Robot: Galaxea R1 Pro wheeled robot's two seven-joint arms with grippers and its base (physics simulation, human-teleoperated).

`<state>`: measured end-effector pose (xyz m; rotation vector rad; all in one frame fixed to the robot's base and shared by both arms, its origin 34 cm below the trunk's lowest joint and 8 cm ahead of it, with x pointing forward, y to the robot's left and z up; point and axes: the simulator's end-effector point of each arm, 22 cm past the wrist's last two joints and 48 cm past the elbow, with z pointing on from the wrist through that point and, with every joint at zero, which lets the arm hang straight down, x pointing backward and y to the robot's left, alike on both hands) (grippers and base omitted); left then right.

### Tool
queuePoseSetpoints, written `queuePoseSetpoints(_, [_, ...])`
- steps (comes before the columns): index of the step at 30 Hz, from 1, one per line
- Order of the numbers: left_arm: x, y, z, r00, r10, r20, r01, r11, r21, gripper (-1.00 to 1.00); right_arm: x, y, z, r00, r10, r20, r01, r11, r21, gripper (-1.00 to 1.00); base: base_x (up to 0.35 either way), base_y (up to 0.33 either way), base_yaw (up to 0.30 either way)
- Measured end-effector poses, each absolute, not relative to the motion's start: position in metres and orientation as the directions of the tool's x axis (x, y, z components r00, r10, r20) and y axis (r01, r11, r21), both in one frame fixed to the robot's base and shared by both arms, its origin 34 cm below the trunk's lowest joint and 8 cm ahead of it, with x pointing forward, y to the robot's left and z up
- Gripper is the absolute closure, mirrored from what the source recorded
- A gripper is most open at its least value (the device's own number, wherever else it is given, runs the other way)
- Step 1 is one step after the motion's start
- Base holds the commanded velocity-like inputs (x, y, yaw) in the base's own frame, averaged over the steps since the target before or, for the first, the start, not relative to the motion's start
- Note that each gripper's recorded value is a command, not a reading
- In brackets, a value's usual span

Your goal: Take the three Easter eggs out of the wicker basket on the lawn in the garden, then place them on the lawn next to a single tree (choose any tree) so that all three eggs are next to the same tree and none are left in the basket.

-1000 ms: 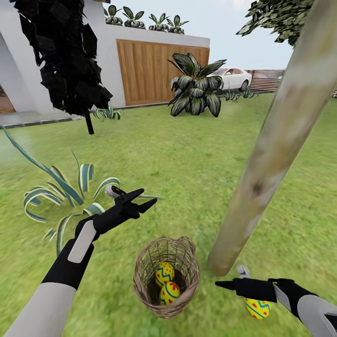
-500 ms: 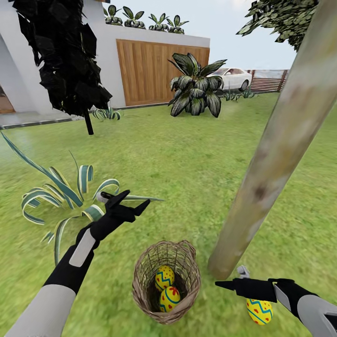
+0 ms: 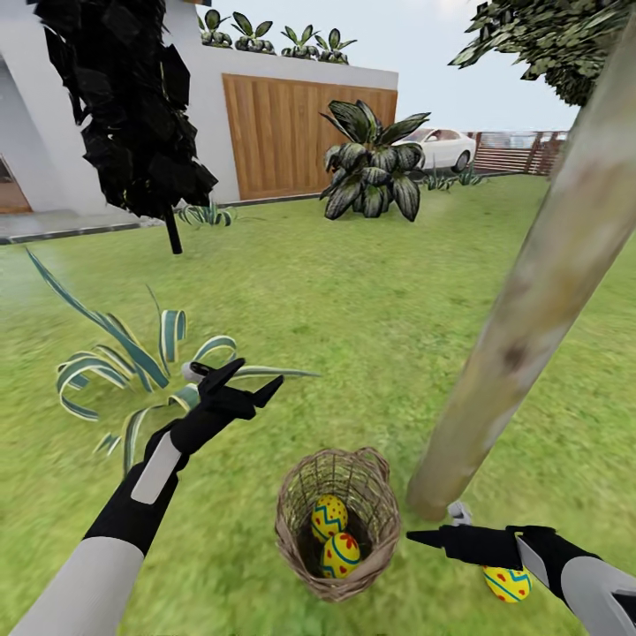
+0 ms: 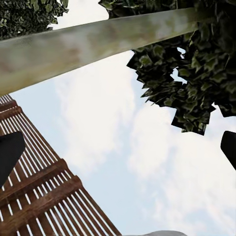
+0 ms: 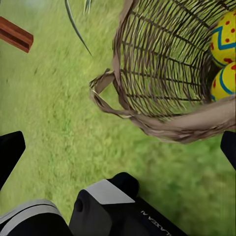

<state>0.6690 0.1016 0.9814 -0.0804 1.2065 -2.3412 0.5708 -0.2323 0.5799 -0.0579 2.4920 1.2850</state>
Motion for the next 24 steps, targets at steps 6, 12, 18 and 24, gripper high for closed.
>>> queuePoseSetpoints(6, [0.668, 0.102, 0.983, -0.872, -0.457, -0.174, 0.407, -0.482, -0.776, -1.0, 0.571, -0.232, 0.582, -0.942, 0.116, -0.315, -0.19, 0.59, 0.784, -1.0, -0.046, 0.303, -0.187])
queuePoseSetpoints(12, [0.667, 0.102, 0.986, -0.871, -0.457, -0.179, 0.412, -0.482, -0.774, -1.0, 0.572, -0.232, 0.584, -0.94, 0.117, -0.32, -0.193, 0.59, 0.784, -1.0, -0.002, 0.314, -0.249])
queuePoseSetpoints(18, [0.666, 0.102, 0.989, -0.87, -0.457, -0.184, 0.416, -0.482, -0.771, -1.0, 0.573, -0.232, 0.587, -0.938, 0.116, -0.325, -0.198, 0.589, 0.783, -1.0, 0.0, 0.315, -0.252])
queuePoseSetpoints(24, [0.665, 0.102, 0.992, -0.869, -0.457, -0.189, 0.421, -0.482, -0.768, -1.0, 0.575, -0.233, 0.589, -0.936, 0.118, -0.331, -0.202, 0.59, 0.782, -1.0, 0.0, 0.316, -0.252])
